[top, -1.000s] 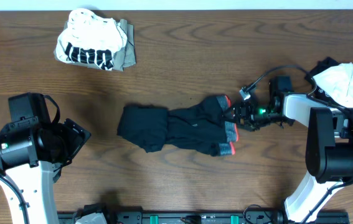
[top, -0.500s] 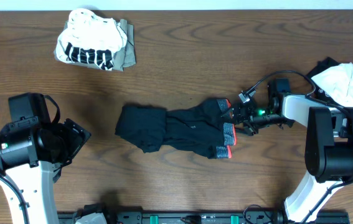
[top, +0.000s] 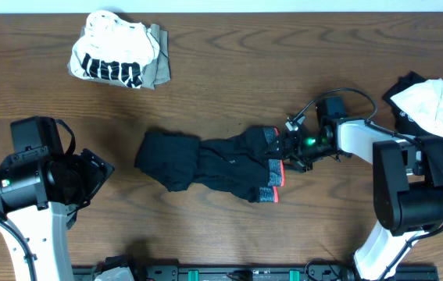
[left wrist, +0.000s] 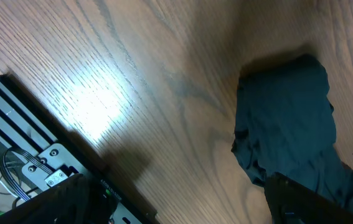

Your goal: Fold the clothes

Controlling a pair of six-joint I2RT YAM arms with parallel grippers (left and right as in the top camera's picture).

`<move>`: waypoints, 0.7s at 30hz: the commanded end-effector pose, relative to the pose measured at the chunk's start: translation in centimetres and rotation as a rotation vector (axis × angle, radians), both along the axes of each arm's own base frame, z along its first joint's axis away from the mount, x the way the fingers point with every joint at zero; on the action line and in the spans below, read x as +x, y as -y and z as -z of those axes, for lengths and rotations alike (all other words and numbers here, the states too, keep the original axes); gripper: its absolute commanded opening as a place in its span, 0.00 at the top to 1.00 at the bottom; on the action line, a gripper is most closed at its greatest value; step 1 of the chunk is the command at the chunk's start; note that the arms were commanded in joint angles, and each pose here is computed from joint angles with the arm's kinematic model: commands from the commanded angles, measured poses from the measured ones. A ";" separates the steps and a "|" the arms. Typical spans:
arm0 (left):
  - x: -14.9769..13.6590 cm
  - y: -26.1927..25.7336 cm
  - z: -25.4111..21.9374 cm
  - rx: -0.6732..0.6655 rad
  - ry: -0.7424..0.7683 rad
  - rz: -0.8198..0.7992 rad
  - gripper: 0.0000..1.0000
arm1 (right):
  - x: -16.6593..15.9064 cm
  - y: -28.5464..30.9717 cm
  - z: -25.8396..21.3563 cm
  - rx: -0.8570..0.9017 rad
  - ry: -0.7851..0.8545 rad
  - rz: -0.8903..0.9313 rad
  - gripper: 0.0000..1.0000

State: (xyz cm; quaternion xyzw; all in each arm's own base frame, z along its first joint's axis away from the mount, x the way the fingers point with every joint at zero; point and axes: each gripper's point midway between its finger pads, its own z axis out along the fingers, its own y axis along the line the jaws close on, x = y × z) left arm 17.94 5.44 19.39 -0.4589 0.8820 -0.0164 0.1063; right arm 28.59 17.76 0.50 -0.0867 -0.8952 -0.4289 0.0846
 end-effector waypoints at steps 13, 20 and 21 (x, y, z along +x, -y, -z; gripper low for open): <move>-0.2 -0.1 0.3 0.004 -0.013 0.005 0.08 | -3.5 7.5 9.1 -0.555 -0.177 0.089 0.99; -0.2 -0.1 0.3 0.004 -0.014 0.005 0.08 | -1.2 11.5 8.0 -0.569 -0.174 0.222 0.99; -0.2 -0.1 0.3 0.004 -0.014 0.005 0.08 | -1.0 12.4 7.6 -0.590 -0.177 0.243 0.99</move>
